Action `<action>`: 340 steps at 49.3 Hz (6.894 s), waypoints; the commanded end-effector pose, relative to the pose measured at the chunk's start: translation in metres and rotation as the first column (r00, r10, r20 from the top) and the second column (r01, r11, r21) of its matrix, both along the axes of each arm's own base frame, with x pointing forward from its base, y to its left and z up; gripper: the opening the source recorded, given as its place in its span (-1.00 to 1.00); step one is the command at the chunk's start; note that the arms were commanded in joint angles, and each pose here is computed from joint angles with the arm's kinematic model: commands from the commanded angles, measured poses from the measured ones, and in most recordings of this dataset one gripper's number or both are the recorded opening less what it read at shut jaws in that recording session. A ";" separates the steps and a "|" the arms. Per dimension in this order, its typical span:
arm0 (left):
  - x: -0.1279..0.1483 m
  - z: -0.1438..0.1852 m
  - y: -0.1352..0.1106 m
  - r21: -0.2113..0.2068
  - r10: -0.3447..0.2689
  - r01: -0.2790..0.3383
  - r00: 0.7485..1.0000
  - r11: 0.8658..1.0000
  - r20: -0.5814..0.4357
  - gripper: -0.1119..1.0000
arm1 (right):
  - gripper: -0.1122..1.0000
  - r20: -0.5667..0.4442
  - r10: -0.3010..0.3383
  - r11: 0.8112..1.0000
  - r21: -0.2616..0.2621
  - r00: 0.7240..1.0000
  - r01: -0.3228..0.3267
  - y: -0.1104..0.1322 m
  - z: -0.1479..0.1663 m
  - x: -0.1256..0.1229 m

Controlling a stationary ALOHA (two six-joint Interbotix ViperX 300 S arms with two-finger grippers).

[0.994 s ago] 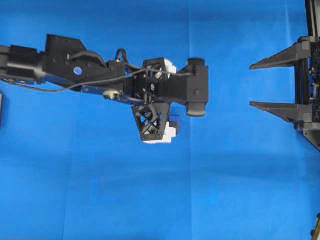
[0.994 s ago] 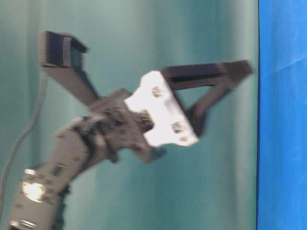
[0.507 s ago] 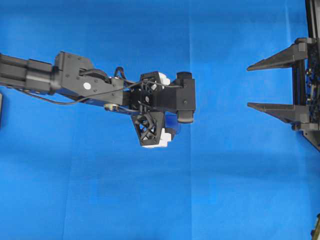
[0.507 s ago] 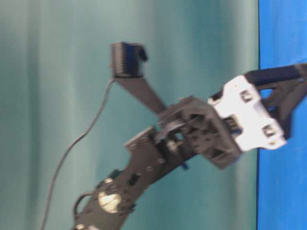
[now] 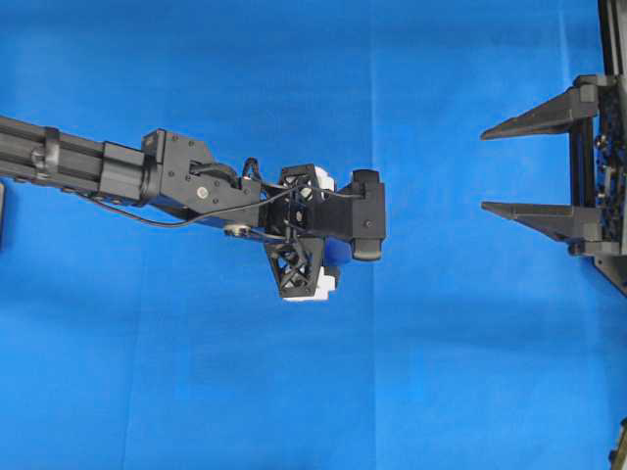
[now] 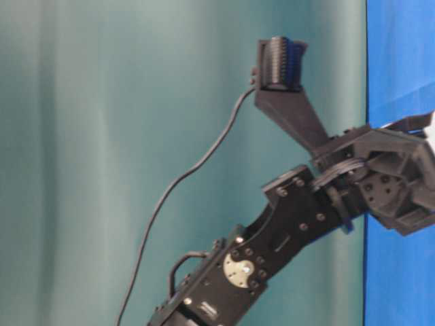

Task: Handover the blue block to the right arm after grasping it with the left arm, then place it in the designated position.
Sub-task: 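Lower the left gripper around the blue cube and close on it, then lift the cube with the left gripper and rotate it upright, then hold the cube raised in the left gripper while right gripper reorients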

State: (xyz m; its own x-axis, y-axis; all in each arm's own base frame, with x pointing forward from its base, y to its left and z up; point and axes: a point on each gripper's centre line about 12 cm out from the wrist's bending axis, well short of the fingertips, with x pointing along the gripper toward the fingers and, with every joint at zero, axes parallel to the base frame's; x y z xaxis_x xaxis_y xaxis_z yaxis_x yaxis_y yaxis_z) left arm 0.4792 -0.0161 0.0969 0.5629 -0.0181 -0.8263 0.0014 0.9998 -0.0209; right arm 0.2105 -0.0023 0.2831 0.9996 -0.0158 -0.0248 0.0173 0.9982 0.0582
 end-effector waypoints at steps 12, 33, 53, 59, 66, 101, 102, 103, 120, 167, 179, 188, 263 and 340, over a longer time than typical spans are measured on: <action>0.007 0.014 -0.002 0.000 -0.004 0.004 0.999 1.000 0.043 0.88 | 0.95 0.012 -0.004 1.000 0.001 1.000 0.004 -0.001 0.006 0.002; 0.007 0.016 -0.001 0.005 -0.009 0.009 0.999 1.000 0.032 0.07 | 0.95 0.014 -0.004 1.000 0.000 1.000 0.004 -0.001 0.006 0.002; 0.007 0.034 0.001 0.007 -0.009 0.009 0.999 1.000 0.045 0.07 | 0.95 0.014 -0.004 1.000 0.001 1.000 0.004 -0.001 0.006 0.002; 0.005 0.061 0.001 0.006 -0.007 0.007 0.998 1.000 0.063 0.07 | 0.95 0.012 -0.004 1.000 0.001 1.000 0.004 -0.001 0.006 0.002; 0.001 0.091 0.000 0.002 -0.004 0.004 0.997 1.000 0.075 0.07 | 0.95 0.012 -0.002 1.000 0.003 1.000 0.002 0.000 0.006 0.002; -0.023 0.218 0.003 0.021 -0.012 0.009 0.986 1.000 0.164 0.07 | 0.95 0.000 -0.003 1.000 0.003 1.000 0.003 -0.001 0.004 0.003; -0.023 0.220 0.003 0.023 -0.013 0.009 0.986 1.000 0.168 0.07 | 0.95 0.000 -0.003 1.000 0.003 1.000 0.003 -0.001 0.004 0.003; -0.024 0.224 0.003 0.022 -0.013 0.009 0.985 1.000 0.175 0.07 | 0.95 0.000 -0.003 1.000 0.003 1.000 0.003 -0.001 0.004 0.003; -0.026 0.229 0.003 0.022 -0.013 0.009 0.983 1.000 0.185 0.07 | 0.95 -0.002 -0.003 1.000 0.003 1.000 0.003 -0.001 0.004 0.003; -0.027 0.228 0.005 0.021 -0.008 0.004 0.983 1.000 0.182 0.07 | 0.95 -0.002 -0.003 1.000 0.003 1.000 0.003 -0.001 0.004 0.003; -0.032 0.226 0.004 0.014 -0.003 0.000 0.979 1.000 0.206 0.07 | 0.95 -0.002 -0.003 1.000 0.002 1.000 0.003 -0.001 0.004 0.003; -0.042 0.228 0.001 0.008 -0.010 0.008 0.936 1.000 0.352 0.07 | 0.95 0.000 -0.003 1.000 0.002 1.000 0.003 -0.001 0.004 0.003; -0.117 0.235 -0.003 -0.007 -0.016 0.035 0.614 0.999 0.789 0.07 | 0.95 0.008 -0.002 1.000 -0.001 1.000 0.002 -0.001 0.010 0.004; -0.119 0.231 -0.001 -0.021 -0.002 0.030 0.618 0.999 0.786 0.07 | 0.89 -0.066 0.156 0.272 -0.956 0.985 -0.107 0.025 0.045 0.016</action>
